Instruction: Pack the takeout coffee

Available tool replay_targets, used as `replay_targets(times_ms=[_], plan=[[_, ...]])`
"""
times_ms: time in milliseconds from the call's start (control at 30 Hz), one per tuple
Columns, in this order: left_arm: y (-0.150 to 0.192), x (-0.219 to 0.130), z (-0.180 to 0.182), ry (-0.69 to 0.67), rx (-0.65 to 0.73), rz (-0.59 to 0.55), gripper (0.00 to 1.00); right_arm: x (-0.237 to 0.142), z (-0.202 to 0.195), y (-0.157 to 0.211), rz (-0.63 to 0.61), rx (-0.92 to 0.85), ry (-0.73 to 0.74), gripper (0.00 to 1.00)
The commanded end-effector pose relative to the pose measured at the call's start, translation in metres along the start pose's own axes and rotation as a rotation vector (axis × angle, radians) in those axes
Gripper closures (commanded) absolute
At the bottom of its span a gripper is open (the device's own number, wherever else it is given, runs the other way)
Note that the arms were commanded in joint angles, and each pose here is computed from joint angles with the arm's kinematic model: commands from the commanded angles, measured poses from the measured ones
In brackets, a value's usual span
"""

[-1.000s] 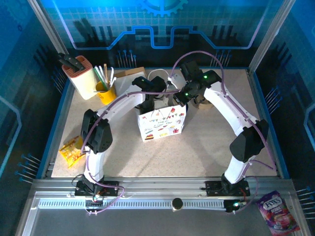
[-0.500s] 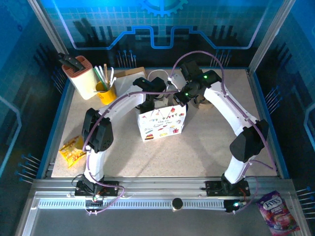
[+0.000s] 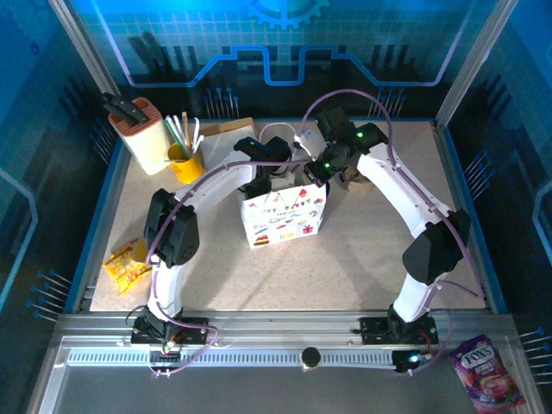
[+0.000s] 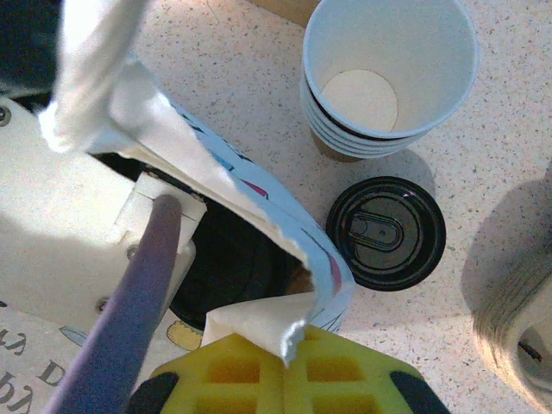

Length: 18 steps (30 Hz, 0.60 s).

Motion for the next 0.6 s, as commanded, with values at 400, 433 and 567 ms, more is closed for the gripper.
replay_targets(times_ms=[400, 433, 567], plan=[[0.0080, 0.0462, -0.0052, 0.050, -0.024, 0.115, 0.54, 0.0131, 0.0017, 0.0119, 0.067, 0.001, -0.026, 0.93], [0.0082, 0.0454, -0.0051, 0.049, -0.023, 0.115, 0.54, 0.0132, 0.0021, 0.0117, 0.065, -0.001, -0.027, 0.93], [0.0086, 0.0432, -0.0049, 0.044, -0.027, 0.114, 0.54, 0.0137, 0.0020, 0.0120, 0.068, 0.000, -0.029, 0.93]])
Point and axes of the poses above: each hand's point on the last joint's axis, 136 mm out from that joint toward the fingers, its own x axis out along the fingers, its own z axis along the line the jaws close on, y = z × x, the point moved 4 cm from there along -x, back along the fingers, and after that the axes turned 8 degrees about -x, right-handed, at the moved point
